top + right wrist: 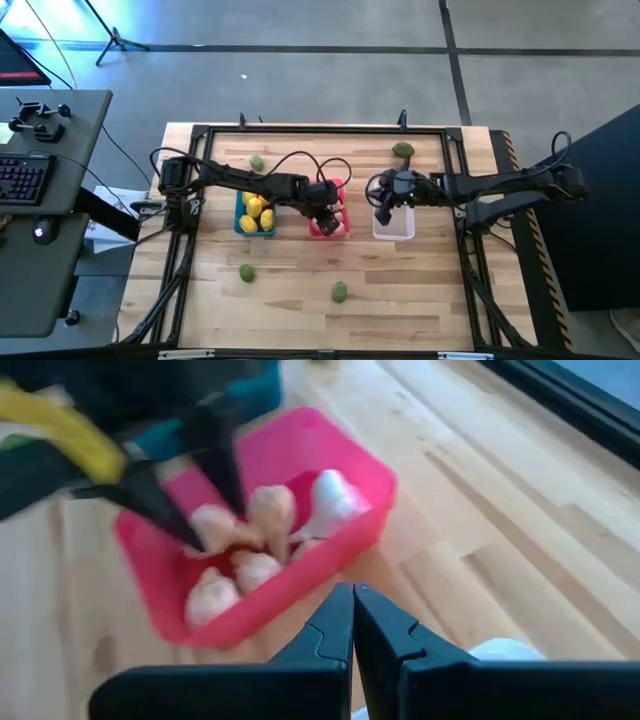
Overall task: Sort produce into baskets
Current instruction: Put the top right green lime into the white bin
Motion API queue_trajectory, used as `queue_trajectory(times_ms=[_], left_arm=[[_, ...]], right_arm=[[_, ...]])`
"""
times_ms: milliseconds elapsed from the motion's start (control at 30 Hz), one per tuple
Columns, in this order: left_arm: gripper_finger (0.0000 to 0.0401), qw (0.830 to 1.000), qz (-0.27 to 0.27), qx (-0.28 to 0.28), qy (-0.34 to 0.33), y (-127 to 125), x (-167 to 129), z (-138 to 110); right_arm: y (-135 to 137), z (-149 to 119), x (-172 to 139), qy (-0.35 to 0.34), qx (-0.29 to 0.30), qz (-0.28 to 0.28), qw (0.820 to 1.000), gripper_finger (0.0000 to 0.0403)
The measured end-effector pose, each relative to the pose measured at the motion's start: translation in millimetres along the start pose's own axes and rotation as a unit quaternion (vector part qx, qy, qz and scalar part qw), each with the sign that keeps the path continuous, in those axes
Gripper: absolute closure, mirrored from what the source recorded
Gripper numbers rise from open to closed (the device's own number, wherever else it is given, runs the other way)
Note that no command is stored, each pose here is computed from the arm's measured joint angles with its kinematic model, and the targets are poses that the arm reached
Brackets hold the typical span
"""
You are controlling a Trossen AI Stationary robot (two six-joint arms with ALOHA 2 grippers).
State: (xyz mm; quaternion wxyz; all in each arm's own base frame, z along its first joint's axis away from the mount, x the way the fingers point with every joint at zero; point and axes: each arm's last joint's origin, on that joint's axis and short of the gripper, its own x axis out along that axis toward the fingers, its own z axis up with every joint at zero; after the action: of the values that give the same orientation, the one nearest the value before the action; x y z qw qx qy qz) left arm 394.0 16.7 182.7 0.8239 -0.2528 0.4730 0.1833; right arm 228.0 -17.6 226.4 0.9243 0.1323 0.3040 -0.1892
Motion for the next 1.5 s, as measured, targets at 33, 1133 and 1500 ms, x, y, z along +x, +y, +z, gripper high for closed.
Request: queue_trajectory(times_ms=[33, 1133, 1500], left_arm=[[0.0217, 1.0, -0.001, 0.001, -0.002, 0, -1, 0], [0.0401, 0.944, -0.235, 0.055, -0.226, -12, -41, 26], [0.0401, 0.932, -0.255, 0.048, -0.253, -12, -43, 25]], right_arm=[[-3, 1, 1, 0.001, 0.003, -0.006, 1.0, 0.0402], [-178, 5, 23, 0.208, -0.006, -0.16, 0.965, 0.0146], [-205, 15, 57, 0.293, -0.048, -0.164, 0.941, 0.0145]])
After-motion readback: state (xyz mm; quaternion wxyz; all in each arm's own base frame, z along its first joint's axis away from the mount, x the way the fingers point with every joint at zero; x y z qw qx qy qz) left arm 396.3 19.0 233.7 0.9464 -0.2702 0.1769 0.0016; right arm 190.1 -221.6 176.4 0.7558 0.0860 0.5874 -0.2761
